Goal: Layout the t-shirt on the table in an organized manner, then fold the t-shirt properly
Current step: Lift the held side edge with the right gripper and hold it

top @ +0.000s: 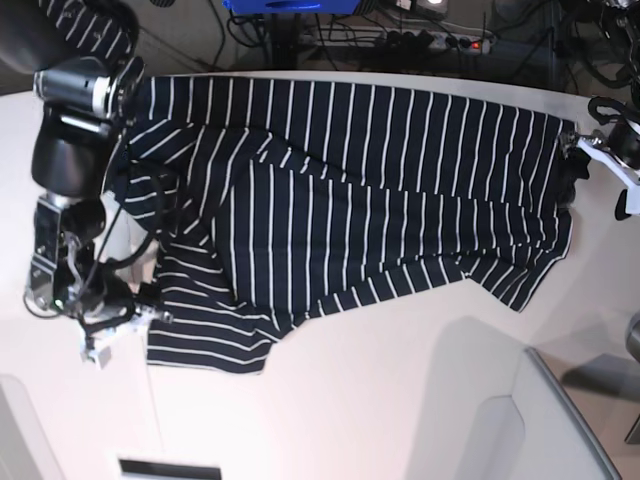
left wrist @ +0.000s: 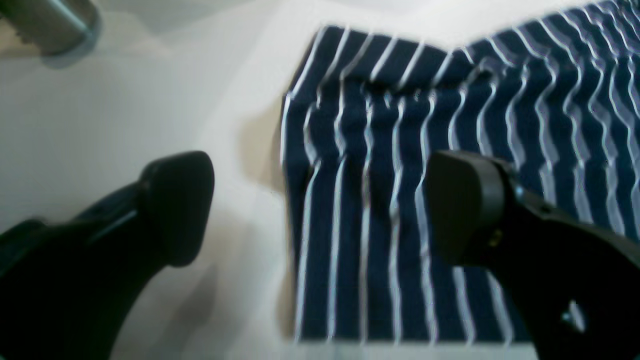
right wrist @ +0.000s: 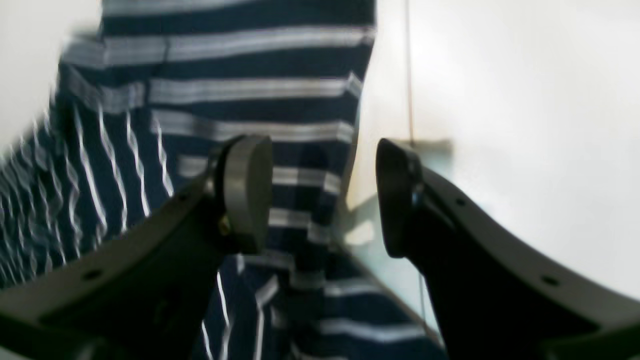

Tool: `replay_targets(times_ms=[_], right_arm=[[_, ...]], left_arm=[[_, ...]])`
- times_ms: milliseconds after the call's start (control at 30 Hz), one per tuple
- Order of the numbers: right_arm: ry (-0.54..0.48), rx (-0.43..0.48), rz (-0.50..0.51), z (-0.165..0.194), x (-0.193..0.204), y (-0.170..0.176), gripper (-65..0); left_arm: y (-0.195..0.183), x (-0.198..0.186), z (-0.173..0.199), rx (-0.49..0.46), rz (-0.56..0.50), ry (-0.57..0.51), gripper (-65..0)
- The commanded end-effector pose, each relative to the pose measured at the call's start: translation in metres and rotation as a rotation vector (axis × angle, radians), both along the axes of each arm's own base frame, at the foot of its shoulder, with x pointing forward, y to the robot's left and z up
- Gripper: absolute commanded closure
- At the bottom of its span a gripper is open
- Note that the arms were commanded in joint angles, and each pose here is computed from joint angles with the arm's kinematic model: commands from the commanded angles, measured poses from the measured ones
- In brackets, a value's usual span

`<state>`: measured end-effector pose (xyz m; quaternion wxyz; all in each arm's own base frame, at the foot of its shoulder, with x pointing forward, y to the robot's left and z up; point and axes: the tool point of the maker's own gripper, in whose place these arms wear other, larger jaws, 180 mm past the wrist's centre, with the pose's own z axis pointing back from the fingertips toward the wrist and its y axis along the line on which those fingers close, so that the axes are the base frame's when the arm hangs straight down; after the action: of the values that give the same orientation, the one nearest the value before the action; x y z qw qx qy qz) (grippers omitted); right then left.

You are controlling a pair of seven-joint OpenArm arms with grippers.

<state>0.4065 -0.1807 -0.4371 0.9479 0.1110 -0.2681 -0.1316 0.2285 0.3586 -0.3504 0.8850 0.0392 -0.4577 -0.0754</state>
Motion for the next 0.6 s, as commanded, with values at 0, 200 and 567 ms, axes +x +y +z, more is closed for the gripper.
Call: replay_targets(times_ms=[0, 200, 567], right_arm=[[-0.047, -0.007, -0.024, 0.014, 0.017, -0.009, -31.4], [-0.009, -0.01, 0.006, -0.009, 0.014, 0.005, -31.4], [-0.003, -0.003, 0.005, -0.024, 0.01, 0.012, -31.1]], left_arm=[[0.004, 0.008, 0.017, 0.014, -0.005, -0.055, -65.0], [0.039, -0.002, 0.011, -0.009, 0.113, -0.058, -65.0], [0.068, -0.002, 0.014, 0.003, 0.163, -0.048, -65.0]])
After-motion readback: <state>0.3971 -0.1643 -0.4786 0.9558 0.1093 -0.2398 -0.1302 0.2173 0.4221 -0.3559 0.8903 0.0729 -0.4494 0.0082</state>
